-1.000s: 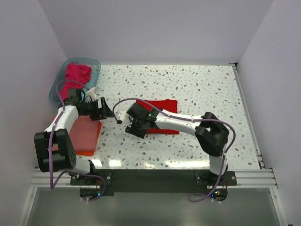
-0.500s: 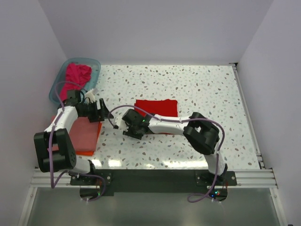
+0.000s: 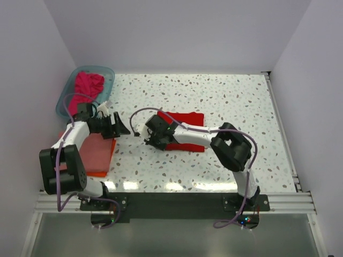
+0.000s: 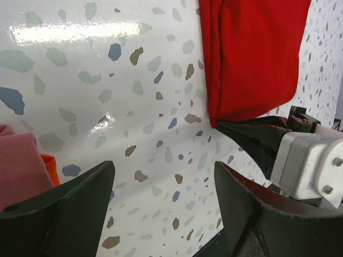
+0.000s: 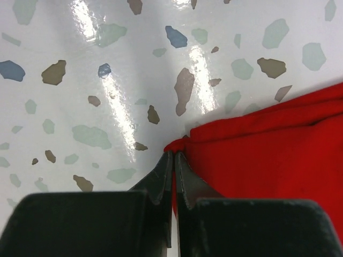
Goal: Fold and stack the t-shirts
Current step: Neatly place the folded tshirt to the corner
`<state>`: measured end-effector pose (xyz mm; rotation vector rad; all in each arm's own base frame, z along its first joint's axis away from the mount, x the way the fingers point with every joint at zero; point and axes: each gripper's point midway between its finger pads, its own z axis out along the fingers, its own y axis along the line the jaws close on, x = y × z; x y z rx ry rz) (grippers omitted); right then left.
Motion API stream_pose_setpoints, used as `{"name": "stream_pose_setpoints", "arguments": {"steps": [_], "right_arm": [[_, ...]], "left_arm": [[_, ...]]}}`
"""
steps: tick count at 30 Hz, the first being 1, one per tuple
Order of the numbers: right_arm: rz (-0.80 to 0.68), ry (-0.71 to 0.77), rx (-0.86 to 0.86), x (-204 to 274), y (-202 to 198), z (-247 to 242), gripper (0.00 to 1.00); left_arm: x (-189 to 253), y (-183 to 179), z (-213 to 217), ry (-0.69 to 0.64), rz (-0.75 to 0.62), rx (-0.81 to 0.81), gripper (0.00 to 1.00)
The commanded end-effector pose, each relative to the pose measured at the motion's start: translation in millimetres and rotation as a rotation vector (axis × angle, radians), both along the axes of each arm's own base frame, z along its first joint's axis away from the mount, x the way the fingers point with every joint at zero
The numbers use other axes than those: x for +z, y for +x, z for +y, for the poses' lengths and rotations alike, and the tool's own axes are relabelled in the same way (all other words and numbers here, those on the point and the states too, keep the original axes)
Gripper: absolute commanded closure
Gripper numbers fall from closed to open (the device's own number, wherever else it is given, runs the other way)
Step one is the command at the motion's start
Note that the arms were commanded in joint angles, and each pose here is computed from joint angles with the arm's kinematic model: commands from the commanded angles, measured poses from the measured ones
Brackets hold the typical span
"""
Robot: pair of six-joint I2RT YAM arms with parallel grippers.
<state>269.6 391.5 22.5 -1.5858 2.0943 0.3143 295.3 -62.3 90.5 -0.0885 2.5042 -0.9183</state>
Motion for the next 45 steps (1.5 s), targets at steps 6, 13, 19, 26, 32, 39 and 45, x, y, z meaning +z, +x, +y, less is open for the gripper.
{"name": "stream_pose_setpoints", "arguments": {"steps": [6, 13, 19, 26, 32, 39, 45], "right_arm": [[-0.005, 0.27, 0.027, 81.5, -3.7, 23.9, 1.0], [0.004, 0.304, 0.055, 89.8, -8.9, 20.3, 1.0], [0.015, 0.327, 0.069, 98.5, -17.0, 17.0, 1.0], [0.027, 0.372, 0.055, 111.1, -19.5, 21.1, 1.0], [0.064, 0.411, 0.054, 115.8, -27.6, 26.5, 1.0], [0.088, 0.432, 0.051, 112.7, -37.3, 30.6, 1.0], [0.11, 0.45, 0.049, 115.5, -45.1, 34.9, 1.0]], "left_arm": [[0.8, 6.2, -40.8, -0.128, -0.027, -0.014, 0.16], [-5.8, 13.9, -82.4, -0.286, 0.027, 0.0, 0.01], [-11.9, 22.5, -112.1, -0.385, 0.053, 0.018, 0.0], [-39.5, 5.4, -140.4, -0.406, 0.175, 0.022, 0.02], [-53.7, 0.5, -158.3, -0.42, 0.255, -0.022, 0.11], [-55.9, -9.0, -182.0, -0.466, 0.332, -0.114, 0.28], [-58.2, -21.7, -178.8, -0.424, 0.383, -0.143, 0.62]]}}
